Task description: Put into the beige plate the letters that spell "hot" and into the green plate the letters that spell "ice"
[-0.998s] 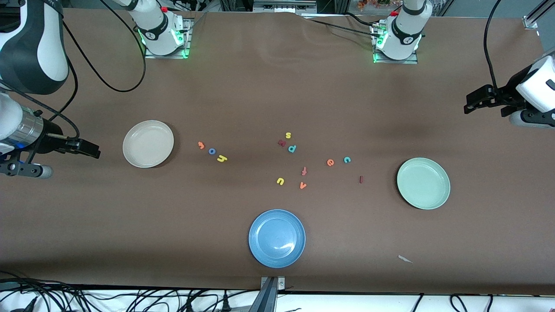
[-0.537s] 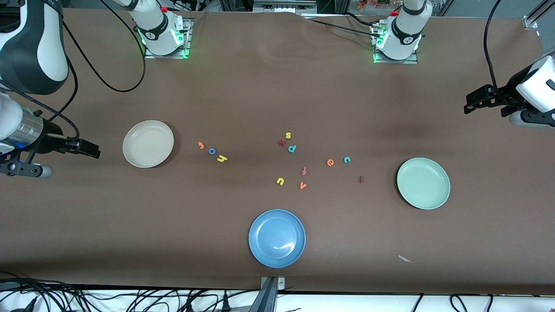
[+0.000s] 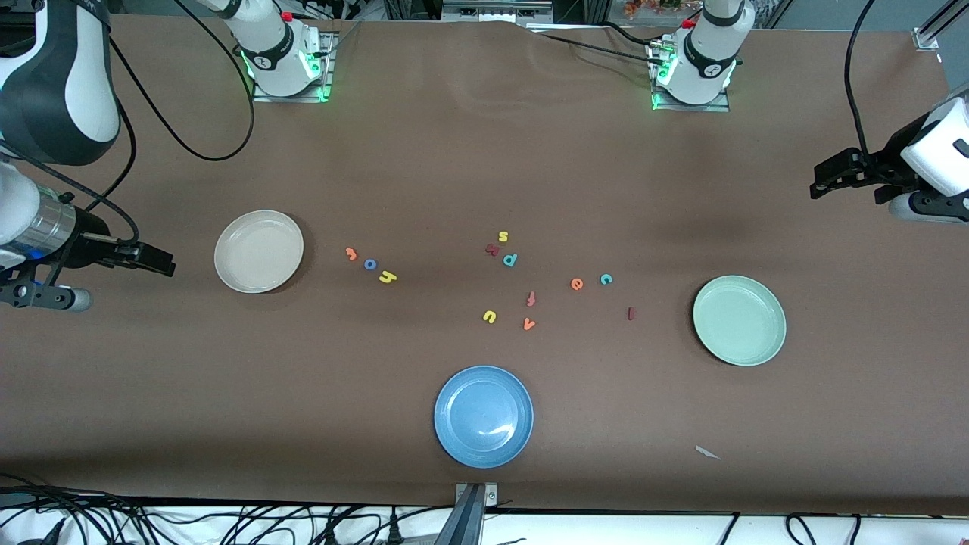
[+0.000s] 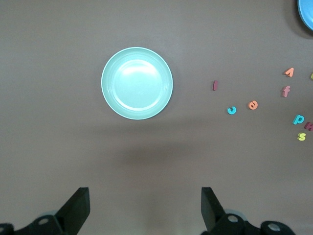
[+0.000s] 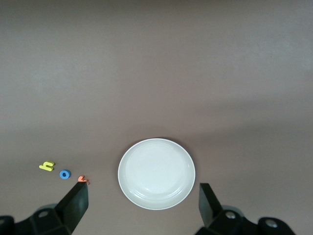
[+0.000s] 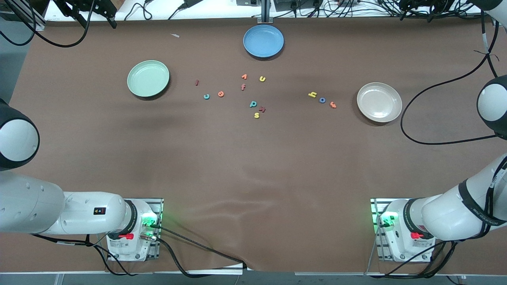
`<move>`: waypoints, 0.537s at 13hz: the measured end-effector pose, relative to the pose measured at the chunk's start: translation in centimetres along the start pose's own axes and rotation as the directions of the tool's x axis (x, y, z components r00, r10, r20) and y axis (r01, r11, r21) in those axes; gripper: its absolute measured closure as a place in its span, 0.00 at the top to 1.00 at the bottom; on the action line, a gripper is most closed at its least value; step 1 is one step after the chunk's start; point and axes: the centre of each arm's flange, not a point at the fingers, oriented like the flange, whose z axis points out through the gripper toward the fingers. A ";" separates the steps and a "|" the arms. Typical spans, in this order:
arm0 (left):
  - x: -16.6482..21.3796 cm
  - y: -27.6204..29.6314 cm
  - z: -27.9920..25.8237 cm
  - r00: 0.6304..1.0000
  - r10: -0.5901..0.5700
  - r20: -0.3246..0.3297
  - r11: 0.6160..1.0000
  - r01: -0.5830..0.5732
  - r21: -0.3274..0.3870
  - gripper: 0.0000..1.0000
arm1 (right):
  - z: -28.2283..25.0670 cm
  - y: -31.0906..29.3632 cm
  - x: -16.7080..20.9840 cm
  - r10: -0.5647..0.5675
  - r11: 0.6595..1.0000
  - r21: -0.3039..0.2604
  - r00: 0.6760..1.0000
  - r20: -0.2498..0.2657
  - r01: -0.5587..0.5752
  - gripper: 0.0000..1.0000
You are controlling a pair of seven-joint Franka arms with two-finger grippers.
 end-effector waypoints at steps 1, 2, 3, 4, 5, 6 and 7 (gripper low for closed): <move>0.0 0.0 0.0 1.000 0.000 0.000 1.000 0.000 0.000 1.00 | 0.0 0.0 0.0 0.000 1.000 0.000 1.000 0.002 0.000 1.00; 0.0 0.0 0.0 1.000 0.000 0.000 1.000 0.000 0.000 1.00 | 0.0 0.0 0.0 0.000 1.000 0.000 1.000 0.004 0.000 1.00; 0.0 0.0 0.0 1.000 0.000 0.000 1.000 0.000 0.000 1.00 | 0.0 0.0 -0.1 0.000 1.000 -0.001 1.000 0.005 0.000 1.00; 0.0 0.0 0.0 1.000 0.000 0.000 1.000 0.000 0.000 1.00 | 0.1 0.0 -0.1 0.000 1.000 -0.001 1.000 0.006 0.000 1.00; 0.0 0.0 0.0 1.000 0.000 0.000 1.000 0.000 0.000 1.00 | 0.1 0.0 -0.1 0.000 1.000 -0.001 1.000 0.007 0.000 1.00; 0.0 0.0 0.0 1.000 0.000 0.000 1.000 0.000 0.000 1.00 | 0.1 0.0 -0.1 0.000 1.000 -0.001 1.000 0.008 0.000 1.00; 0.0 0.0 0.0 1.000 0.000 0.000 1.000 0.000 0.000 1.00 | 0.1 0.0 -0.1 0.000 1.000 -0.001 1.000 0.008 0.000 1.00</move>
